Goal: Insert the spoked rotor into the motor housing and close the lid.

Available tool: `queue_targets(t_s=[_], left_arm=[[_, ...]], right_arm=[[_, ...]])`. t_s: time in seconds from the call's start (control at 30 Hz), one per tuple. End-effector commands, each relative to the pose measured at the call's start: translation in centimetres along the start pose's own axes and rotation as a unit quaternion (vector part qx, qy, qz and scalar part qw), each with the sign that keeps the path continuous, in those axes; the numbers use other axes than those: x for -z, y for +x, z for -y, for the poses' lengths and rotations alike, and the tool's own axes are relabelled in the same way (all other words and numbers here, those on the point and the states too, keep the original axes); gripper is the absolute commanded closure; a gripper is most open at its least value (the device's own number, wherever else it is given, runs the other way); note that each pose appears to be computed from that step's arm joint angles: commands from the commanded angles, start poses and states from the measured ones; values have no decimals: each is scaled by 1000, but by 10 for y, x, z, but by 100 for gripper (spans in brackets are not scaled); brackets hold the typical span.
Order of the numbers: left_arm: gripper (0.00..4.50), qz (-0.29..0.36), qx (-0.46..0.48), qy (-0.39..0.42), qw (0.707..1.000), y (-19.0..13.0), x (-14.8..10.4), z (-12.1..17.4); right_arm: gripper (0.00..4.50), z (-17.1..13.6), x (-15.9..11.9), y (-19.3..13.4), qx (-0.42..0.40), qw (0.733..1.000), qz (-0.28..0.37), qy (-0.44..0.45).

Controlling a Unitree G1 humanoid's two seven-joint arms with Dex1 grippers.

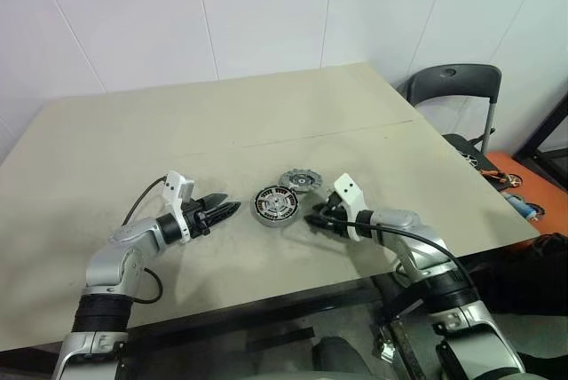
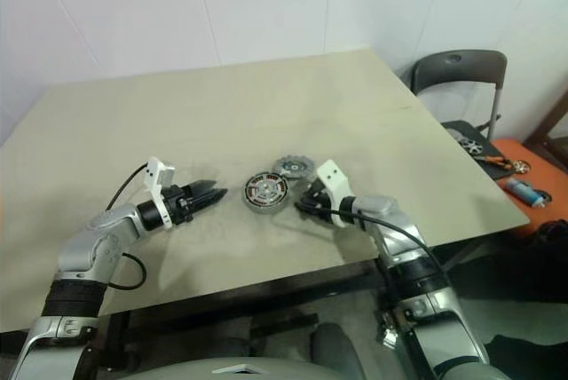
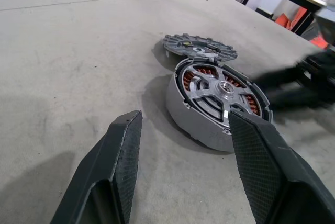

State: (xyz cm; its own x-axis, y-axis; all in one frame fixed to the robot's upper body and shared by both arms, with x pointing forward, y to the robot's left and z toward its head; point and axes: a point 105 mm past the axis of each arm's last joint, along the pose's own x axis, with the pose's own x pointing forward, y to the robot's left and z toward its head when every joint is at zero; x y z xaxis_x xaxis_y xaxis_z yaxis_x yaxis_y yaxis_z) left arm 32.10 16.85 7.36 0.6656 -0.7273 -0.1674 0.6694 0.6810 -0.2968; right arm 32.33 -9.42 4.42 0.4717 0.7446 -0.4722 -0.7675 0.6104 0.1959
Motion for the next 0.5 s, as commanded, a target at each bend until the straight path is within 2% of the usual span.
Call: queue_targets(t_s=[0.03, 0.1, 0.2, 0.33, 0.5], left_arm=[[171, 17, 1, 24, 1000, 1, -14, 1], [171, 17, 1, 25, 1000, 1, -15, 2], [171, 17, 1, 25, 1000, 1, -15, 2], [171, 14, -2, 26, 1000, -1, -14, 0], [171, 12, -3, 28, 1000, -1, -15, 0]], right_arm=[[260, 5, -18, -2, -22, 989, 47, 139], [260, 17, -28, -5, -16, 973, 83, 215], [260, 30, -35, -7, 3, 955, 113, 276], [260, 61, -38, -14, 60, 913, 165, 369], [260, 58, -34, -7, 60, 905, 165, 387]])
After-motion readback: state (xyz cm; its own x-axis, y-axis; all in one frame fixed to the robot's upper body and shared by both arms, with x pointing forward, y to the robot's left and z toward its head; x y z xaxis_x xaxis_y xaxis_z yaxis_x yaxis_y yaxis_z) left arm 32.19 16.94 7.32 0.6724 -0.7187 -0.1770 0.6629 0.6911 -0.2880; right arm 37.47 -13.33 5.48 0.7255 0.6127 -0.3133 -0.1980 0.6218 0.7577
